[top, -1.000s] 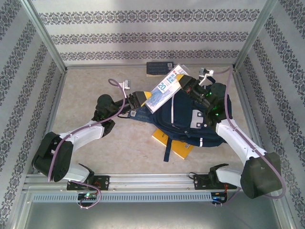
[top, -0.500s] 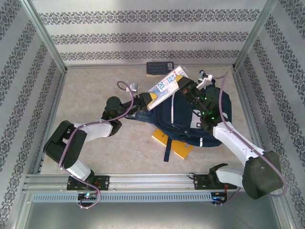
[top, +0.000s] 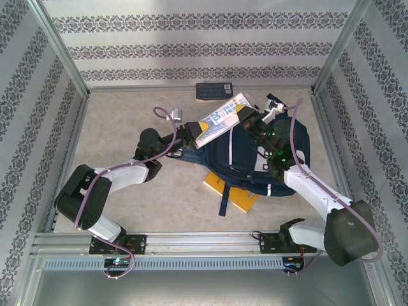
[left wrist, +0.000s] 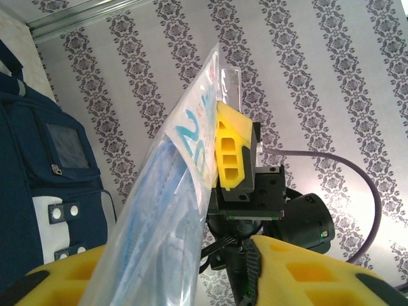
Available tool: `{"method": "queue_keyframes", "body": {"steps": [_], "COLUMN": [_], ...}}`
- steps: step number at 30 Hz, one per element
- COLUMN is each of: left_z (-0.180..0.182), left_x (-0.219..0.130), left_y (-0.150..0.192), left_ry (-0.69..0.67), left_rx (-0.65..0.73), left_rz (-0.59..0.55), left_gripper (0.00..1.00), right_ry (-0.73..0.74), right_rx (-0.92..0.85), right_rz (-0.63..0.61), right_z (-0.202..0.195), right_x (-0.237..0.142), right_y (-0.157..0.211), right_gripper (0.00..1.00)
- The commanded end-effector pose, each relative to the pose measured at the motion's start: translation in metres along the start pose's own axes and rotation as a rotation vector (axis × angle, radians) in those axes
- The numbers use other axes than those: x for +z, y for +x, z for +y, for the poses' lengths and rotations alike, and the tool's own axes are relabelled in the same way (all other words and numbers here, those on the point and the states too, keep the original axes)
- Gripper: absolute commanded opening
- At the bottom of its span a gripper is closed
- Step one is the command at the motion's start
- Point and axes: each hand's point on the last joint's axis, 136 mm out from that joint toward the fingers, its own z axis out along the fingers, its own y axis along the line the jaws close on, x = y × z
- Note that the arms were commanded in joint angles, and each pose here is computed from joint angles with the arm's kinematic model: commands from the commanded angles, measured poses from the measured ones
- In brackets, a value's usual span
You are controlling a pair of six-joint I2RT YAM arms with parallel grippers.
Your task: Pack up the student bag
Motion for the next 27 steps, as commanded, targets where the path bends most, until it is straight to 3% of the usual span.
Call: {"method": "queue_keyframes", "body": {"steps": [1,11,15,16,19,21,24,27], "left_z": [-0.024,-0.02,-0.024,-0.027,-0.033,-0.035,-0.035,-0.024], "left_x": [0.001,-0.002,-0.002,-0.002,-0.012,-0.023,-0.048,-0.083], "left_y": [-0.003,-0.001,-0.003,-0.004,-0.011,-0.015,-0.019,-0.019], "left_ry": [0.06,0.047,0.053,0.055,0.035,-0.002,-0.144,-0.417], "left_rx": [0.06,0.067,0.08,0.089,0.111,0.136,0.208,0.317], "left_rz": [-0.006,-0.007,-0.008,-0.01,-0.034,-0.051,-0.077,-0.095], "left_gripper": [0.39,0.22,0.07,0.04,0.01,0.0,0.0,0.0], "right_ry": [-0.02,0.003,0.021,0.043,0.136,0.207,0.299,0.423], "right_rx": [-0.04,-0.049,-0.065,-0.081,-0.13,-0.166,-0.22,-0.273], "right_rz": [-0.053,-0.066,-0.036,-0.024,0.004,0.034,0.09,0.167], "right_z": [0.008,0.004,0.004,0.002,-0.006,-0.017,-0.035,-0.058], "right_x": [-0.006,-0.009,-0.007,-0.007,-0.014,-0.022,-0.035,-0.043], "right_y": [-0.012,-0.015,-0.009,-0.007,-0.001,0.005,0.015,0.024], "right_gripper": [0.0,0.0,0.0,0.04,0.39,0.53,0.63,0.64]}}
